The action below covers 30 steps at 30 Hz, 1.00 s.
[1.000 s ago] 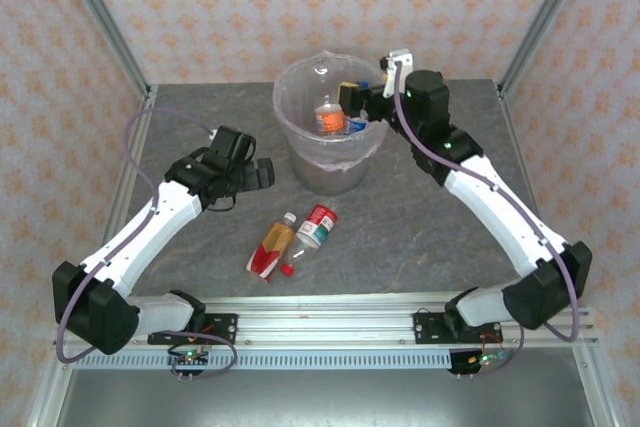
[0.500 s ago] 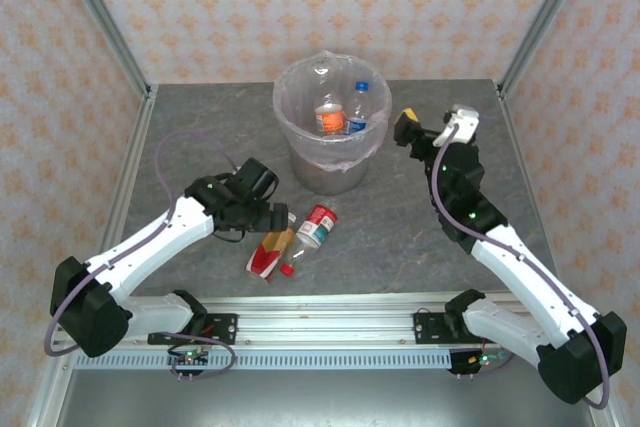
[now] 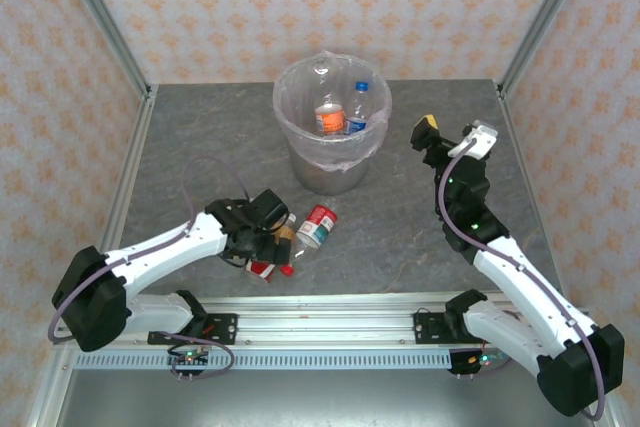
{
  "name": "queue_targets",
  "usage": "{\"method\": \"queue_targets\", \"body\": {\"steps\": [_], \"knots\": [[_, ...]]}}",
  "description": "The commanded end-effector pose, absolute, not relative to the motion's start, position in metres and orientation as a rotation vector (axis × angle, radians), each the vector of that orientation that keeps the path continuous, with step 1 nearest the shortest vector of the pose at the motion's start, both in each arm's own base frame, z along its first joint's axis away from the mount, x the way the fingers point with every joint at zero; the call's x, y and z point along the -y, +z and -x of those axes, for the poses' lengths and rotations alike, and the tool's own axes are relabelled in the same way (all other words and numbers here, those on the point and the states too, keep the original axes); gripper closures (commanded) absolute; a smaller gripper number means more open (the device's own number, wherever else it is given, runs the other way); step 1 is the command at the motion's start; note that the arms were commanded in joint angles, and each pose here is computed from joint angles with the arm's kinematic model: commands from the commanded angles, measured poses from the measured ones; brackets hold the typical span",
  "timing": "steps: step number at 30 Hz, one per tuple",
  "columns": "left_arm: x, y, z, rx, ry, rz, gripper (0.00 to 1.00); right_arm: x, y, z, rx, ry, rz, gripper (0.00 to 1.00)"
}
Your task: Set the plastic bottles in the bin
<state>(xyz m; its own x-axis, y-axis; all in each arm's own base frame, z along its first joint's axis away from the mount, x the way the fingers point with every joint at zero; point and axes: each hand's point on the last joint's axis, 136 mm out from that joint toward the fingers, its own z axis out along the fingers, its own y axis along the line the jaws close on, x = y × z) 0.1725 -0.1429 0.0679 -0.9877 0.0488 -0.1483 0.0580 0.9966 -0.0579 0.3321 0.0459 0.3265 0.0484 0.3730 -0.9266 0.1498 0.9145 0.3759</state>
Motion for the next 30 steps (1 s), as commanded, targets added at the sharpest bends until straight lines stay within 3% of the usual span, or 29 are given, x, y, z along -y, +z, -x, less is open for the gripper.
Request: {"method": "queue_targets", "body": {"steps": [1, 16, 30], "knots": [[0.149, 0.058, -0.175, -2.985, -0.093, -0.127, 0.04, -0.039, 0.328, -0.33, -1.493, 0.195, -0.476, 0.01], [0.145, 0.037, -0.197, -2.946, 0.065, -0.127, 0.26, -0.039, 0.315, -0.331, -1.551, 0.175, -0.468, 0.01], [0.154, 0.036, -0.226, -2.872, 0.096, -0.084, 0.36, -0.045, 0.302, -0.339, -1.62, 0.166, -0.453, 0.01]]}}
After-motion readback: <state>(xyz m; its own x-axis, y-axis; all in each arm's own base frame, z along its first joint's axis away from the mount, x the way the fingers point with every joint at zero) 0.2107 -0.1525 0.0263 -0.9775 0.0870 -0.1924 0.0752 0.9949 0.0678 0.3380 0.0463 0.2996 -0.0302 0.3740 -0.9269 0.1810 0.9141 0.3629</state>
